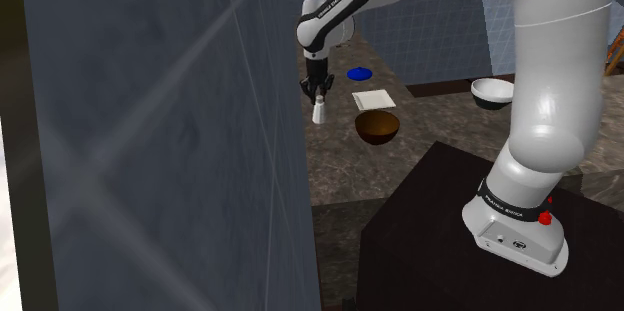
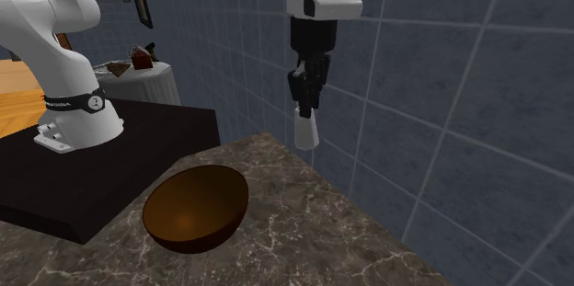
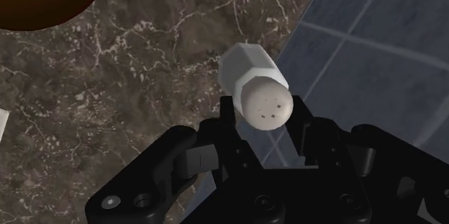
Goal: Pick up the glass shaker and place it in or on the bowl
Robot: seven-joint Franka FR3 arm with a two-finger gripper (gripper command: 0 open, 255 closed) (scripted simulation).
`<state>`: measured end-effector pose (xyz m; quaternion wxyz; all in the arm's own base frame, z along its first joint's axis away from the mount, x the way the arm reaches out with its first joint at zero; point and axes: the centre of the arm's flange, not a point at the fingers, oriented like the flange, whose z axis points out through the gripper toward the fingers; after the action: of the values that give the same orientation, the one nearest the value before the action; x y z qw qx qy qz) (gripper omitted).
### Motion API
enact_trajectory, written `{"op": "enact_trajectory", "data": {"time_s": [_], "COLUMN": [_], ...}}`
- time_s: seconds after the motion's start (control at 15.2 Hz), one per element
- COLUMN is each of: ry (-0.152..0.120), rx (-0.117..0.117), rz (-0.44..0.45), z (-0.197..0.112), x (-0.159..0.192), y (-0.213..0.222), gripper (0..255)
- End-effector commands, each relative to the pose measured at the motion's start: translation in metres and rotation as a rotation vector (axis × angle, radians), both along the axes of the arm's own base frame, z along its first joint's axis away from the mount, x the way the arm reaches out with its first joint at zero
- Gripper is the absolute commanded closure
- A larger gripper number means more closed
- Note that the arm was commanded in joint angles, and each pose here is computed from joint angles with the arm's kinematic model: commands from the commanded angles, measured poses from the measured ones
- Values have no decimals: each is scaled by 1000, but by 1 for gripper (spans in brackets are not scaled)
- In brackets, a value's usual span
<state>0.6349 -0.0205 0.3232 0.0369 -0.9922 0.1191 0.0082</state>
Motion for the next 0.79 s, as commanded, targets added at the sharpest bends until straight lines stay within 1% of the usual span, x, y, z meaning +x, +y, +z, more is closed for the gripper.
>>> {"op": "enact_trajectory", "data": {"time_s": [0.0, 0.4, 0.73], "ry": [0, 0, 0], "rx": [0, 0, 0], "rz": [0, 0, 0], "z": [10, 39, 50], "x": [0, 0, -45], "y": [0, 0, -47], "gripper": [255, 255, 255]}}
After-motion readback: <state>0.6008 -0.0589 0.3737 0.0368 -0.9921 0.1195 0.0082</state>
